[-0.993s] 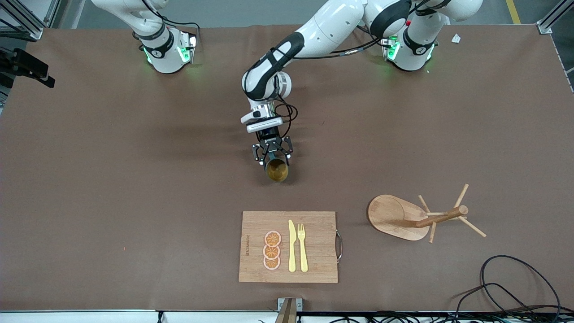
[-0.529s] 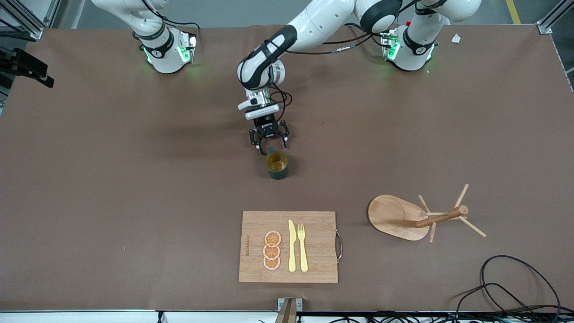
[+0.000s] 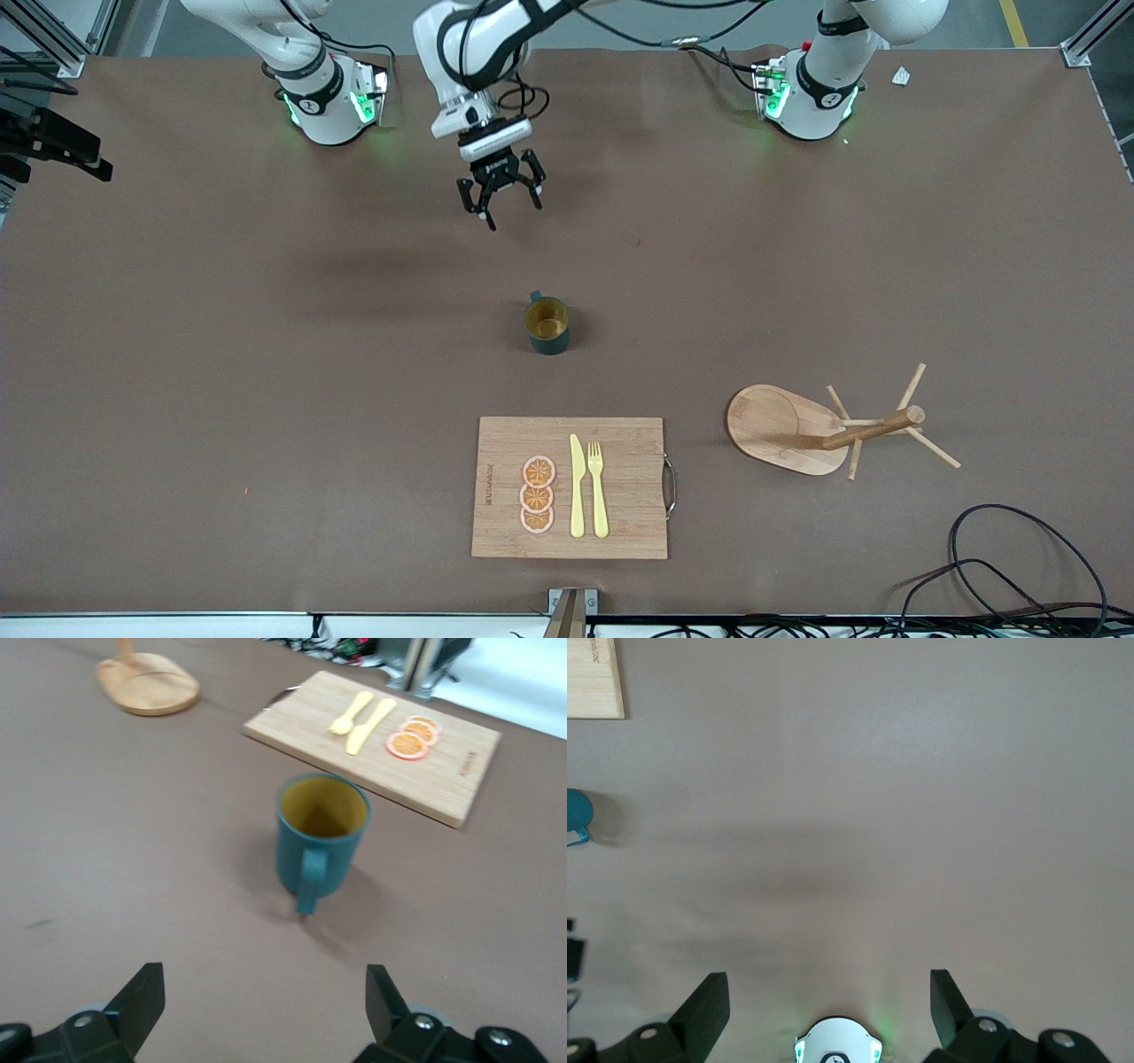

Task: Transfer cup from left to right arm and place
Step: 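Open the left gripper and raise it away from the mug, then lower the right gripper onto the mug and grasp its rim, then carry the mug with the right gripper away from the cutting board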

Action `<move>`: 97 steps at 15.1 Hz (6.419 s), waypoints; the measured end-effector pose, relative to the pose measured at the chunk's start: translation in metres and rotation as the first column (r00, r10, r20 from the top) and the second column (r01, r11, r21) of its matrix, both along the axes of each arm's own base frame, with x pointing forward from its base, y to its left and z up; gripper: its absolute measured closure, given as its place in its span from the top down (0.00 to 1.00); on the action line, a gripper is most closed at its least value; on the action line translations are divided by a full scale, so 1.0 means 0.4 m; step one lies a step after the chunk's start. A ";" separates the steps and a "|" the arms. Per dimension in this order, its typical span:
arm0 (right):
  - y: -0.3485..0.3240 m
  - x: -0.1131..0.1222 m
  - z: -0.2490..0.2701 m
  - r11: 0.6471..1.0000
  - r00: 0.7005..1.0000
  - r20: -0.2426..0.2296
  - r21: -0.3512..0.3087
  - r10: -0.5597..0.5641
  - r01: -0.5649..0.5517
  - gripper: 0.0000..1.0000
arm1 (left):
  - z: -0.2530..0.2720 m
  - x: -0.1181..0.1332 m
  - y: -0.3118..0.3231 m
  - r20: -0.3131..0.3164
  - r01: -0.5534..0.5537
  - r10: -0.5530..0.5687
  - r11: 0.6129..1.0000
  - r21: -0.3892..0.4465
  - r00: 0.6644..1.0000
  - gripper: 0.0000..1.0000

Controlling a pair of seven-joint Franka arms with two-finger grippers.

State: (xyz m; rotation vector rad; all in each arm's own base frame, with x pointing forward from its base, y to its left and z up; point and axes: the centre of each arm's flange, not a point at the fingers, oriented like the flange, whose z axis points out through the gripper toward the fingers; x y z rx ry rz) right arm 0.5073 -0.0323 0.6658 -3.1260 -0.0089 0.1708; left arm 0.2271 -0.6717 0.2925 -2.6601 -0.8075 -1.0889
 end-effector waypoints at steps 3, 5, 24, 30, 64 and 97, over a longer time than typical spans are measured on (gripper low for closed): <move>0.014 0.036 -0.042 1.000 1.000 -0.012 0.000 0.013 -0.013 1.00 | 0.207 0.093 0.075 -0.130 -0.059 0.060 0.998 0.014 0.990 1.00; 0.030 0.074 -0.111 1.000 0.998 -0.061 0.001 0.025 -0.025 1.00 | 0.343 0.205 0.156 -0.216 -0.080 0.076 0.997 -0.009 0.973 1.00; 0.713 0.123 -0.553 0.974 0.972 -0.080 0.030 -0.219 0.222 1.00 | 0.802 0.952 1.309 -0.558 0.178 -0.316 0.941 -0.288 0.768 1.00; 1.006 0.021 -0.732 0.963 0.965 0.035 0.091 -0.259 0.255 1.00 | 0.852 0.967 1.553 -0.551 0.294 -0.397 0.917 -0.268 0.734 1.00; 0.401 0.145 -0.882 0.990 0.993 0.011 0.080 0.118 -0.118 0.04 | 0.914 0.801 1.648 -0.616 0.405 -0.522 0.851 -0.334 0.590 1.00; -0.175 0.146 -1.050 0.630 0.628 0.107 0.013 0.771 -0.776 0.04 | 0.881 0.809 1.526 -0.603 0.484 -0.574 0.811 -0.327 0.554 1.00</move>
